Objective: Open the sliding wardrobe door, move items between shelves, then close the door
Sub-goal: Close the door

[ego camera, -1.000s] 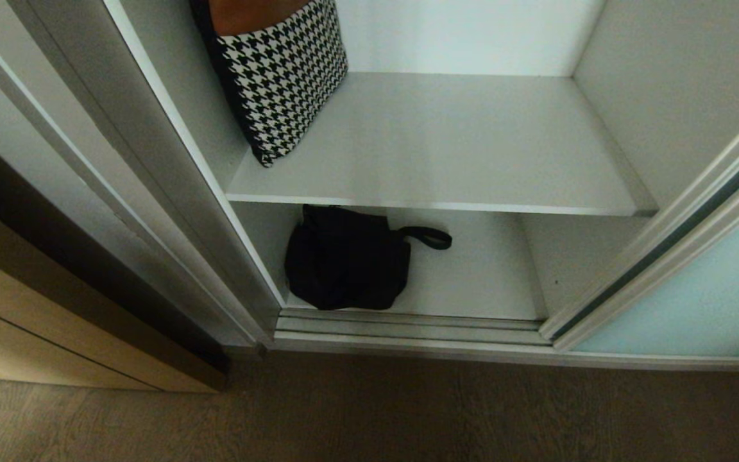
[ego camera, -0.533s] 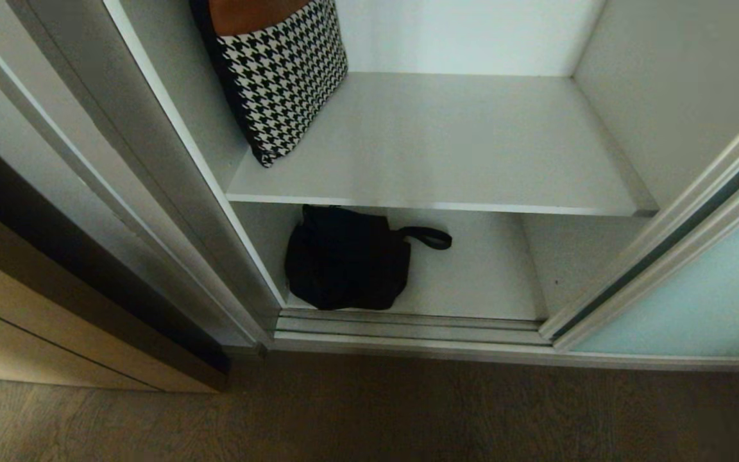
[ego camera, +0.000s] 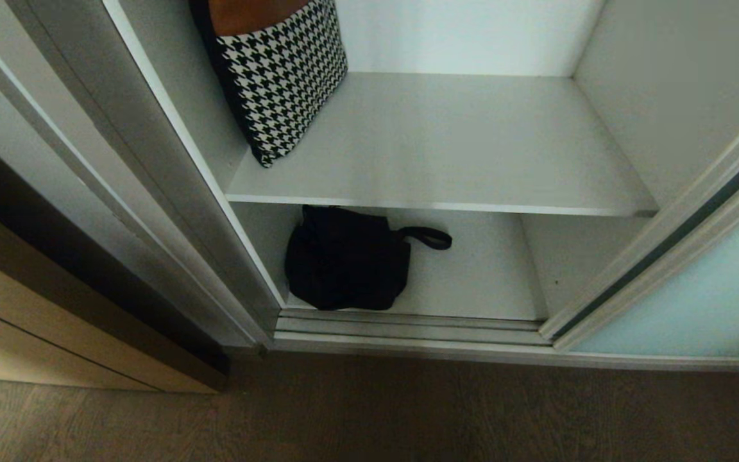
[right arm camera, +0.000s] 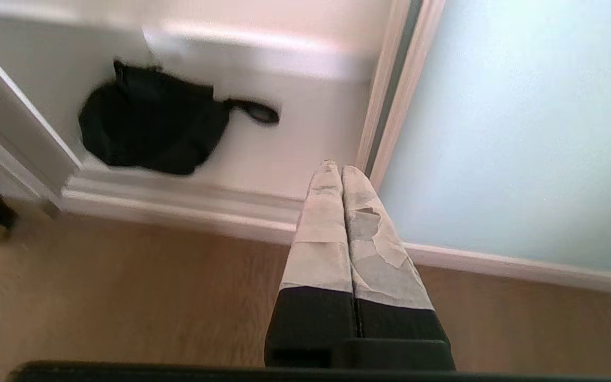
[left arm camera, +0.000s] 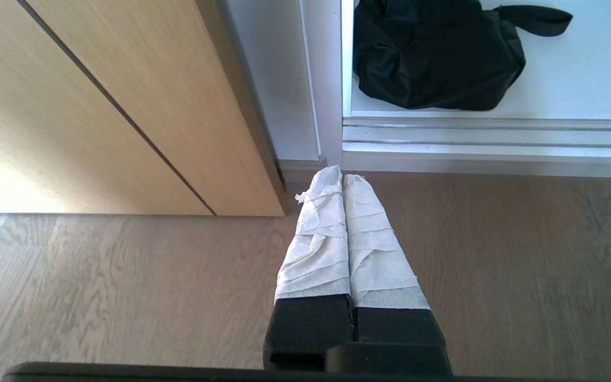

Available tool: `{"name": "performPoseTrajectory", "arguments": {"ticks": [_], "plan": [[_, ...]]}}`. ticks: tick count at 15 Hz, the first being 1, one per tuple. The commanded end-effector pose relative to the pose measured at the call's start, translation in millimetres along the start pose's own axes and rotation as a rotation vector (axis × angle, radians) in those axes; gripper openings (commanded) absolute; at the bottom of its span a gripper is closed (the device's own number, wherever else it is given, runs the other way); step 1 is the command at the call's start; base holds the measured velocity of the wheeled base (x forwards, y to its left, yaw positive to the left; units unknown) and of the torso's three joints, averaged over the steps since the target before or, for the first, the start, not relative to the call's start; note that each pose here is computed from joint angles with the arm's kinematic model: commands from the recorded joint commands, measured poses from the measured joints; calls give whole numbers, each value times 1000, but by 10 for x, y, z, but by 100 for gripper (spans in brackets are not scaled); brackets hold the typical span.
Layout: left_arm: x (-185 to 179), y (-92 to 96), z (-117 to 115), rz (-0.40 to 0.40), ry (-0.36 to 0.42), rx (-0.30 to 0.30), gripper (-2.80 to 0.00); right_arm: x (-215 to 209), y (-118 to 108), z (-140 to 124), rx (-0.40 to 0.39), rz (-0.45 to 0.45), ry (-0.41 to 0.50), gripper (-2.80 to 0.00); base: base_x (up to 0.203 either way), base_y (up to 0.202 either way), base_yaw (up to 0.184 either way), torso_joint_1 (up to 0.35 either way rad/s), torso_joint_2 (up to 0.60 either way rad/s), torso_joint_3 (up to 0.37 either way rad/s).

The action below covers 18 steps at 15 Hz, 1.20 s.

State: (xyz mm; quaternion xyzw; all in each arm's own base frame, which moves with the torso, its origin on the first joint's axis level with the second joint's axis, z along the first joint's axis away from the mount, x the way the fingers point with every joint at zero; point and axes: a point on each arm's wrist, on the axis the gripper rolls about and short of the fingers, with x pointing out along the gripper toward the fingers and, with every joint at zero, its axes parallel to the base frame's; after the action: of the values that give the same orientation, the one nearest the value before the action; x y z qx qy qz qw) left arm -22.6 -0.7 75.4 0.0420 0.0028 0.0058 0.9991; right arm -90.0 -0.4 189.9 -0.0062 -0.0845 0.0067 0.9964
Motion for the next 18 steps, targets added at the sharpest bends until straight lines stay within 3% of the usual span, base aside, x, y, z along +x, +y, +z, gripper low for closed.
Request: {"name": "performPoseTrajectory", "arguments": {"ticks": [1, 7, 10, 14, 18], "plan": [[1, 0, 1, 0, 1, 0, -280, -63, -9, 446, 3, -10, 2, -280, 0, 0, 0, 0, 0, 0], [1, 0, 1, 0, 1, 0, -280, 191, -310, 1301, 51, -201, 9, -280, 0, 0, 0, 0, 0, 0], [1, 0, 1, 0, 1, 0, -280, 170, -470, 1636, 91, -244, -25, -280, 0, 0, 0, 0, 0, 0], [1, 0, 1, 0, 1, 0, -280, 322, -567, 1819, 233, -121, -11, -280, 0, 0, 0, 0, 0, 0], [1, 0, 1, 0, 1, 0, -280, 485, -545, 1977, 258, -95, -6, -280, 0, 0, 0, 0, 0, 0]]}}
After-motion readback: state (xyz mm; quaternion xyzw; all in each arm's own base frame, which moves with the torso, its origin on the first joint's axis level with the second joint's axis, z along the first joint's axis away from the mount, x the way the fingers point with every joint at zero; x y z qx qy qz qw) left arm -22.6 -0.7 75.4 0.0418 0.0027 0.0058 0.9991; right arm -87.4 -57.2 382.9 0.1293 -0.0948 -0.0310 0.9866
